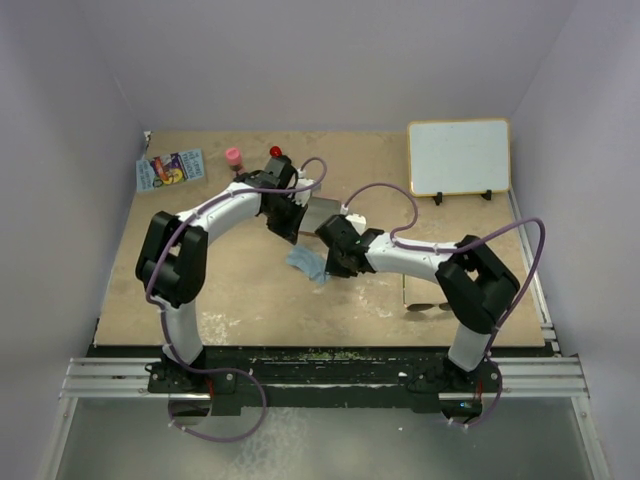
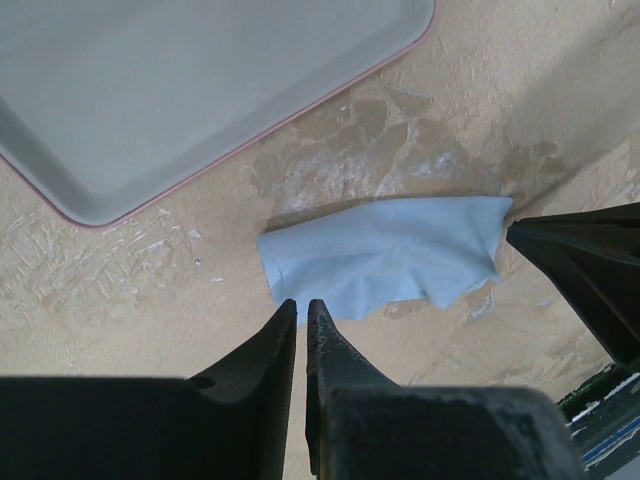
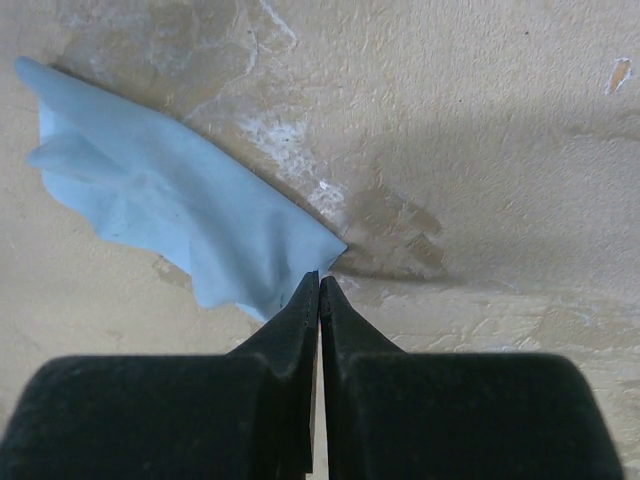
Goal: Organize the sunglasses
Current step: Adjust the glasses cleaning cloth at the center of the board.
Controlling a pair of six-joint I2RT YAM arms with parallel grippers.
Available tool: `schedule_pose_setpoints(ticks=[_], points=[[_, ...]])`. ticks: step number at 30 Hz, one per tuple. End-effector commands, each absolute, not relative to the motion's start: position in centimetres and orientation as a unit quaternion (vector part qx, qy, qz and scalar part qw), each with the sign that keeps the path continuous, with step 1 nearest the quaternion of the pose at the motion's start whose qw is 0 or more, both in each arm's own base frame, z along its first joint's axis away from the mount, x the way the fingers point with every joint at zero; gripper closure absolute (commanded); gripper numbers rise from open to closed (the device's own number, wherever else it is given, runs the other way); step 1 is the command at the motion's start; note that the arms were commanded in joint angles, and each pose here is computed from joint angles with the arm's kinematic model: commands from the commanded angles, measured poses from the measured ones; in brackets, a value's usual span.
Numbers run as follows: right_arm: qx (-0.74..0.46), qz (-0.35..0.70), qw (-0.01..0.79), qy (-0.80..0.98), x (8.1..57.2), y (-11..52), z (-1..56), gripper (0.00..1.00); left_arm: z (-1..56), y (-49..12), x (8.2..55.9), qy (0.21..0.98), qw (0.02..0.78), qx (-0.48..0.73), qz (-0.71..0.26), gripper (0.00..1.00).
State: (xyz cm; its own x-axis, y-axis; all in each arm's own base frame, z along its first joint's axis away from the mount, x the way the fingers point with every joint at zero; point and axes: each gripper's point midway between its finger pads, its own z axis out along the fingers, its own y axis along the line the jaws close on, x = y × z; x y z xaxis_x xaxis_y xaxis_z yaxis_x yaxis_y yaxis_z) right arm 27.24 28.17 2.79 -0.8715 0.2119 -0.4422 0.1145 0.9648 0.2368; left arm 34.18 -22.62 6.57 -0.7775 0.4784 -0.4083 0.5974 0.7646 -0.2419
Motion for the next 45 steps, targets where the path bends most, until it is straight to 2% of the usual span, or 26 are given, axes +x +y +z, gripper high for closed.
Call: schedule_pose_setpoints(ticks=[1,10,25,36,45], points=[[0.102,0.123,0.268,0.95,29.4,29.2,4.7,1.0,7.1,-23.7,35.4,0.917,0.185,0.292,-0.201,0.89],[0.101,0.138,0.273,0.947,30.0,30.0,5.5,1.0,6.2,-24.1,35.3,0.916,0.178,0.289,-0.213,0.89],[0.095,0.137,0.229,0.959,29.3,31.0,2.0,1.0,3.8,-23.9,33.6,0.92,0.143,0.289,-0.222,0.9],[0.108,-0.001,0.235,0.966,28.9,25.9,0.8,1.0,2.0,-23.2,33.1,0.932,0.127,0.287,-0.181,0.91],[0.082,-0.027,0.248,0.965,29.5,25.2,2.0,1.0,1.2,-22.4,33.5,0.939,0.128,0.284,-0.143,0.92]])
